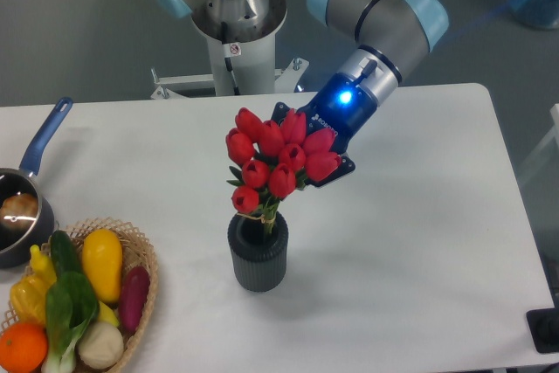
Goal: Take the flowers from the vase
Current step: 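Lift the gripped tulips upward out of the grey vase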
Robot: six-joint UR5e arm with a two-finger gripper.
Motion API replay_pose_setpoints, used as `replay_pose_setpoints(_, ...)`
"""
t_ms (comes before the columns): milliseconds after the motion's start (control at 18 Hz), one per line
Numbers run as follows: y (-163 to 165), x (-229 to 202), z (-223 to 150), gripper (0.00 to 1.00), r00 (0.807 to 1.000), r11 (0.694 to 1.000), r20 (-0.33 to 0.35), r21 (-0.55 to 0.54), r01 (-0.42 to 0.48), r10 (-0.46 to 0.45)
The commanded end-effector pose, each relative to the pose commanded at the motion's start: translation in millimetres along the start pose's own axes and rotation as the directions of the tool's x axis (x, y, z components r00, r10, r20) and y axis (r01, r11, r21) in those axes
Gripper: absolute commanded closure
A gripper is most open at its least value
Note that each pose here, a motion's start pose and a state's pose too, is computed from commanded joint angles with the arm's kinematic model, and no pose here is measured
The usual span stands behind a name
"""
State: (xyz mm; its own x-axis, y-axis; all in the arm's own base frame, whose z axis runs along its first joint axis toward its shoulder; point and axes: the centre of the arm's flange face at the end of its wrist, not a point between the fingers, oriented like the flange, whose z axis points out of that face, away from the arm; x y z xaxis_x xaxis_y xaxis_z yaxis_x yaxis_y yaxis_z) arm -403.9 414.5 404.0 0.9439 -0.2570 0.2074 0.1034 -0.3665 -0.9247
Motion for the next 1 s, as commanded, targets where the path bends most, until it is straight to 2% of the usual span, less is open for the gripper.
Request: replay_pose_setpoints(1000,-27,6,-14,0.57,0.997,0.995,-0.009,0.072,0.073,-0.073)
